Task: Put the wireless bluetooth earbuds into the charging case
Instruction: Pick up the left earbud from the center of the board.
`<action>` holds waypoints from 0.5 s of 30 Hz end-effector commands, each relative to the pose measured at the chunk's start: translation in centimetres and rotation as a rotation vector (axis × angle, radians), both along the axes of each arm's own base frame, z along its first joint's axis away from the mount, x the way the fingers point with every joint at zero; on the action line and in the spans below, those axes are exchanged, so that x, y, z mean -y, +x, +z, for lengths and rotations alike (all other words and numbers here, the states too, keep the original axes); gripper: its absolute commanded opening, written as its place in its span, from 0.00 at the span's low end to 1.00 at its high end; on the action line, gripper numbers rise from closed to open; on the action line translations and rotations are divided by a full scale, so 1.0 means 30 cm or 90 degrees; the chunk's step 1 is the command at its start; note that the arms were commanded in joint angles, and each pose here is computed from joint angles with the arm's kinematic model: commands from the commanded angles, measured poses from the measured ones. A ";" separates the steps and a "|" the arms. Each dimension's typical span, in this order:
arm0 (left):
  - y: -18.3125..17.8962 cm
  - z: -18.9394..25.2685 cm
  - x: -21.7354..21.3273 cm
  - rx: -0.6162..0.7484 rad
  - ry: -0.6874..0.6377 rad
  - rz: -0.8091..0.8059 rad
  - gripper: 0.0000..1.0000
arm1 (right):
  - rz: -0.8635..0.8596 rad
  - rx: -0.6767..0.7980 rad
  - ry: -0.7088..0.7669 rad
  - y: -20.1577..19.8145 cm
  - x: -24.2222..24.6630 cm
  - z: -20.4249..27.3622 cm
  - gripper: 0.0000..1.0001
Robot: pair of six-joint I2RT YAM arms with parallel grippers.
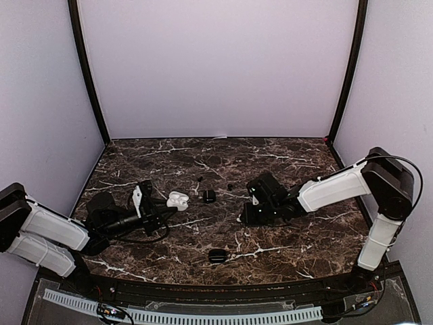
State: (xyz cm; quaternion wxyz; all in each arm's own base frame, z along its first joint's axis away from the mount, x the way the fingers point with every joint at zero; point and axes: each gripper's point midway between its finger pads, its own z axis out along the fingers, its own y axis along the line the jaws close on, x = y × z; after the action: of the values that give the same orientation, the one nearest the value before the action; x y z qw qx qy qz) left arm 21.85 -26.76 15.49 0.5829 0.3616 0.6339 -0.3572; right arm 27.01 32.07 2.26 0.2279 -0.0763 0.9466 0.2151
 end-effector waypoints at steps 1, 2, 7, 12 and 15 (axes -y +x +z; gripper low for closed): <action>-0.012 0.039 0.007 0.026 -0.010 -0.010 0.19 | 0.007 -0.012 -0.009 0.005 -0.005 -0.033 0.22; -0.011 0.039 0.006 0.026 -0.009 -0.010 0.19 | 0.007 -0.011 -0.009 0.007 -0.008 -0.031 0.22; -0.013 0.038 0.007 0.025 -0.008 -0.011 0.19 | 0.011 -0.009 -0.007 0.014 -0.019 -0.027 0.22; -0.011 0.036 0.008 0.025 -0.007 -0.011 0.19 | 0.008 -0.005 -0.002 0.028 -0.029 -0.023 0.20; -0.012 0.035 0.010 0.025 -0.007 -0.012 0.19 | 0.008 -0.001 0.007 0.036 -0.041 -0.013 0.18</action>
State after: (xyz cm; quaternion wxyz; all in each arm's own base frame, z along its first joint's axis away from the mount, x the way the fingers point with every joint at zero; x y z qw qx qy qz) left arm 21.68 -26.81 15.72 0.5846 0.3642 0.6308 -0.3574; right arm 27.55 33.01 2.36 0.2278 -0.0813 0.9448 0.2209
